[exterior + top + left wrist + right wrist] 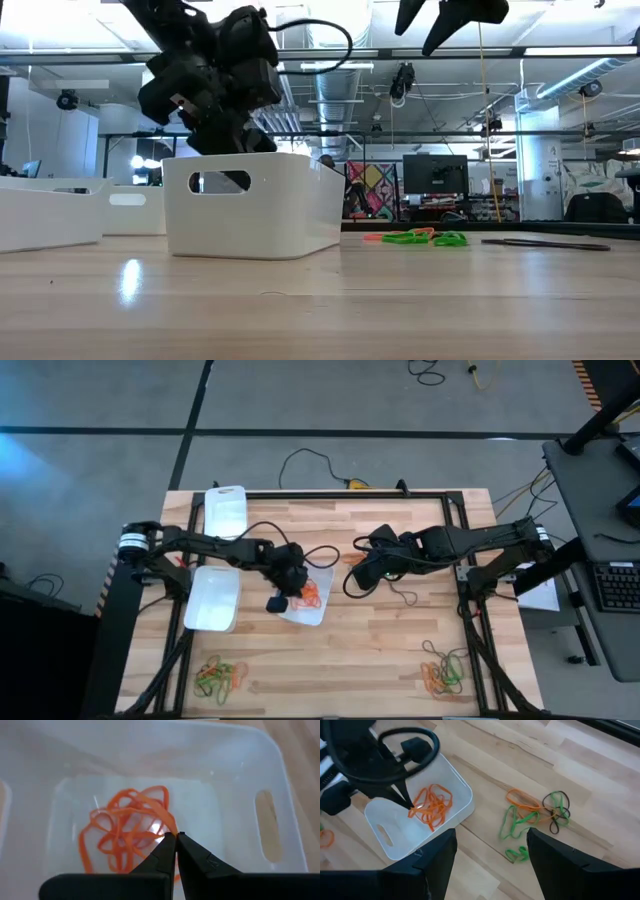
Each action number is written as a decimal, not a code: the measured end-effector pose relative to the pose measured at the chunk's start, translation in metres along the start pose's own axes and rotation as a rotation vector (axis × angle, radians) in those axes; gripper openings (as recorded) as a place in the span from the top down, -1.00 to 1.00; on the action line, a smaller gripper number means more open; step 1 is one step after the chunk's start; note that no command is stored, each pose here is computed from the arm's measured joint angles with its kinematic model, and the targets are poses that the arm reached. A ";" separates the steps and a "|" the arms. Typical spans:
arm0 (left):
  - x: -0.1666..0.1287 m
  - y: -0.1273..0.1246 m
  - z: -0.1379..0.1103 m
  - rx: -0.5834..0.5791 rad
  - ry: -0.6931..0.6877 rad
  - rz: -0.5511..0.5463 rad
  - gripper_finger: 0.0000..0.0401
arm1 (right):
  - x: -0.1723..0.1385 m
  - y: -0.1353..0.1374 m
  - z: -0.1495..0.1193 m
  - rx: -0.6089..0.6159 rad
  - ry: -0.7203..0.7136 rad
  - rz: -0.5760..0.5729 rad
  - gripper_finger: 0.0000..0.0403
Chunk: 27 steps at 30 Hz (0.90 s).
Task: Sort rubber bands into baskets
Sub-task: Put the orange rubber band into the bottom right white bin
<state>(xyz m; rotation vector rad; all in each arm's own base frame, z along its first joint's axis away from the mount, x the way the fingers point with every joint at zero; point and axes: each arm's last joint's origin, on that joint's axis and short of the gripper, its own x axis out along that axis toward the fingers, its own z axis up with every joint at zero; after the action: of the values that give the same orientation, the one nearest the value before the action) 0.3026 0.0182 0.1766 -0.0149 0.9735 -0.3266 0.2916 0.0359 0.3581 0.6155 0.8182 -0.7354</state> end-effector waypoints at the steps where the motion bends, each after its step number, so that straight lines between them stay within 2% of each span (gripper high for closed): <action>1: 0.002 0.000 -0.001 -0.024 0.007 -0.002 1.00 | 0.000 0.000 0.000 0.000 0.000 0.000 -0.16; 4: 0.006 0.001 -0.003 -0.057 0.032 -0.007 0.93 | 0.000 0.000 0.000 0.001 0.000 0.000 -0.16; 9: 0.003 0.000 0.000 -0.107 0.064 0.013 0.68 | 0.000 0.000 0.000 0.000 0.000 0.001 -0.16; 15: -0.026 -0.004 0.026 -0.177 0.079 0.041 0.36 | 0.000 0.000 0.000 0.002 -0.001 0.002 -0.16; 21: -0.056 -0.001 0.065 -0.191 -0.056 0.073 0.21 | 0.000 0.000 0.000 0.003 -0.002 0.004 -0.16; 27: -0.085 0.015 0.098 -0.191 -0.198 0.213 0.21 | 0.000 0.000 0.000 0.003 -0.002 0.004 -0.16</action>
<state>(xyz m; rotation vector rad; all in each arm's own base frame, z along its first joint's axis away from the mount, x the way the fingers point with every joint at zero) 0.3424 0.0435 0.2991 -0.1144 0.7988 -0.0343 0.2920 0.0360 0.3583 0.6188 0.8142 -0.7337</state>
